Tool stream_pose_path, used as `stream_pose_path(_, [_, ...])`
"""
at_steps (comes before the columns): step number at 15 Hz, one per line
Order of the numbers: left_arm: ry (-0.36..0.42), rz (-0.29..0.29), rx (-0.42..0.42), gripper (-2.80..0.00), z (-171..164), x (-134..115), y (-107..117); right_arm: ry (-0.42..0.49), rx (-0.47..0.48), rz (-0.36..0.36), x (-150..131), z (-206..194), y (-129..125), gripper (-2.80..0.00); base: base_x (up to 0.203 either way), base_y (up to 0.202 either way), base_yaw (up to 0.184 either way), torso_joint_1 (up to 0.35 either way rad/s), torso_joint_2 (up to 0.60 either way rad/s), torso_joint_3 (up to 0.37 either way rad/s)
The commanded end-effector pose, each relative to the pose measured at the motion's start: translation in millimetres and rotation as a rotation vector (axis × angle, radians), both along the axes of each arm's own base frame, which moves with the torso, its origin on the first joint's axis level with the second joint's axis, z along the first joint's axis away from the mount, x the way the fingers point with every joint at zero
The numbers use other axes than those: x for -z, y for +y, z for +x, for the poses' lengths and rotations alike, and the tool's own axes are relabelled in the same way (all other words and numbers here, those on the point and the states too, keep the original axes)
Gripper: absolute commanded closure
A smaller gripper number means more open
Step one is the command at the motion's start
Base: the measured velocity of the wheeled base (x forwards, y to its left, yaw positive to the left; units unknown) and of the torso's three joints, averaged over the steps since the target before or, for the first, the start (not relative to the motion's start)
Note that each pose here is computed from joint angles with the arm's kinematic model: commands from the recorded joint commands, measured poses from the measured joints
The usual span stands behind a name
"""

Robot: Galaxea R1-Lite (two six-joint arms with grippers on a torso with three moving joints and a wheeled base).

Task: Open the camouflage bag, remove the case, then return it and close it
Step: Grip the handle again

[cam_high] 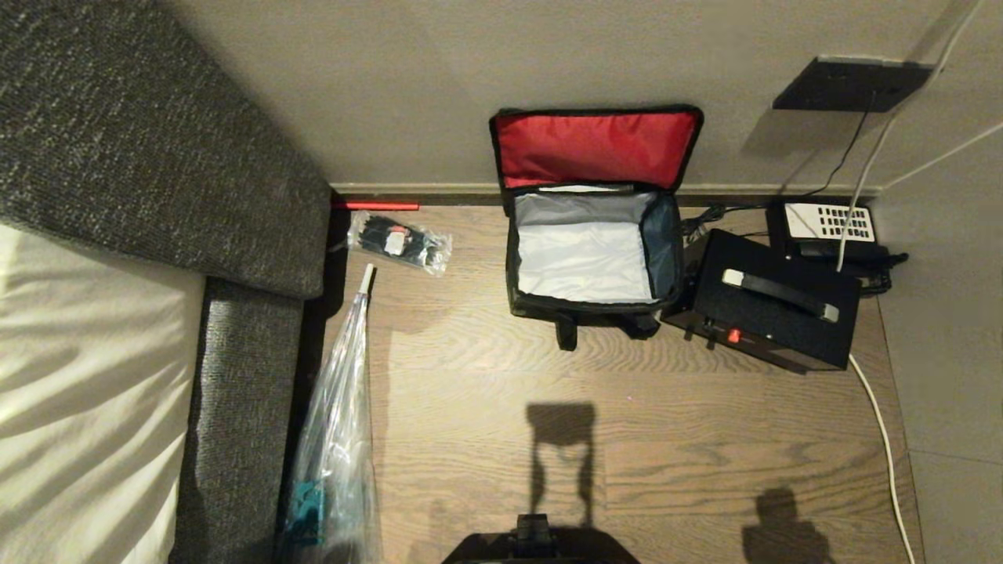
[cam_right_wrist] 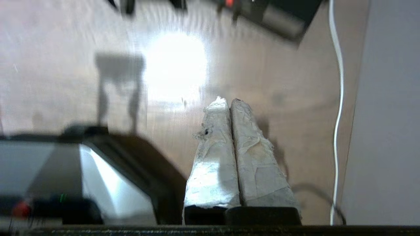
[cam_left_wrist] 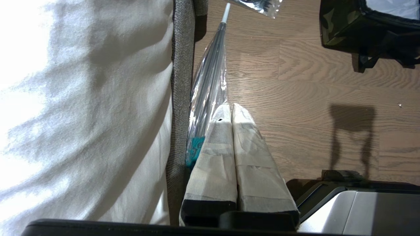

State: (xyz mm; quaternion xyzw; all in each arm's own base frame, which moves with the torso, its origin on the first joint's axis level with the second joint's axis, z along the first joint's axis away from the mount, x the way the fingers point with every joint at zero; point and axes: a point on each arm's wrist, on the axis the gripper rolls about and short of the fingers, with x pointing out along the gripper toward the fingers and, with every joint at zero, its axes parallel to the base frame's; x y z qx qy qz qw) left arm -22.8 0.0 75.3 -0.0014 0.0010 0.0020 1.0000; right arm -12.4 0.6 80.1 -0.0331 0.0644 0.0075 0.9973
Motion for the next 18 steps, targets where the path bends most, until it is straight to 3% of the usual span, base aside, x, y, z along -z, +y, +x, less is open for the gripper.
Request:
stream_pose_path(1, [-0.001,-0.002,-0.001,0.00,0.0,-0.1,0.0,-0.103,-0.005,0.006,4.5,-8.7,0.0,0.00,0.000,0.000,0.000,0.000,0.00,0.000])
stream_pose_path(9, [0.000,-0.002,-0.001,0.00,0.0,-0.1,0.0,-0.127,0.005,0.050,4.8,-10.4,-0.3,0.00,0.000,0.000,0.000,0.000,0.00,0.000])
stream_pose_path(18, [0.000,-0.001,-0.001,0.00,0.0,0.0,0.0,-0.129,0.003,0.052,4.7,-10.4,-0.3,0.00,0.000,0.000,0.000,0.000,0.00,0.000])
